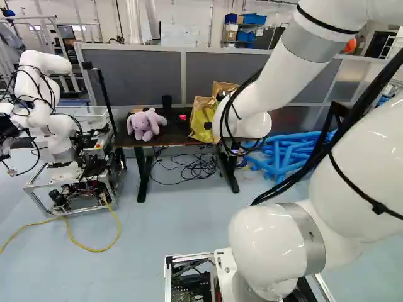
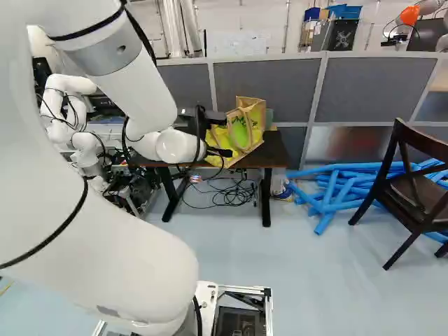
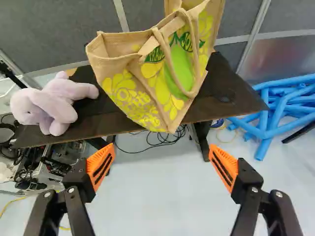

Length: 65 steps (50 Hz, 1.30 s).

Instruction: Pick up the bag on the ground and place it on the table

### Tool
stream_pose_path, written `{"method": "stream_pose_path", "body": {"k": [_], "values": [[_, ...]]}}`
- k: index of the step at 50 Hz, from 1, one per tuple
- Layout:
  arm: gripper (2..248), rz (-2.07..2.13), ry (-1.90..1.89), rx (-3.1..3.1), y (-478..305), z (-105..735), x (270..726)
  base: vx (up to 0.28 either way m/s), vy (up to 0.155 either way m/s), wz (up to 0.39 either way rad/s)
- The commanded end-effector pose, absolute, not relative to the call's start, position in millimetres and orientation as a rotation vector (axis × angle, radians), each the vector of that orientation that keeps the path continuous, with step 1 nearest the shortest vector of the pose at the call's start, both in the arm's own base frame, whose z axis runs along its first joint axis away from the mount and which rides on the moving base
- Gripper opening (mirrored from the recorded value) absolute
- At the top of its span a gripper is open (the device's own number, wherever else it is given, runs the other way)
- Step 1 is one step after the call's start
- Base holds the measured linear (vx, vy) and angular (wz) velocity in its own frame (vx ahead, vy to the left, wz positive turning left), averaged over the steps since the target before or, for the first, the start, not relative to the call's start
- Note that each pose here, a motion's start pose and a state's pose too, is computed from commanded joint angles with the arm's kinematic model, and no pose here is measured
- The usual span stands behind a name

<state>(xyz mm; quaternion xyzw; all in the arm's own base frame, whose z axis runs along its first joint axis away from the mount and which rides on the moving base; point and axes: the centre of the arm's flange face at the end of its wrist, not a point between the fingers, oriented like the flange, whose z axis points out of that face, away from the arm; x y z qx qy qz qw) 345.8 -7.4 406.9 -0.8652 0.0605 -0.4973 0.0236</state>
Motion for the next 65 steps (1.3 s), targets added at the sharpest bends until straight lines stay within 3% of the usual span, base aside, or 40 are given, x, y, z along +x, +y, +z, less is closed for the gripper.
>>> {"method": "stream_pose_path", "body": {"k": [65], "values": [[247,-1.815,0.006,-2.562,0,367,273,0.0,0.0,0.0]]}}
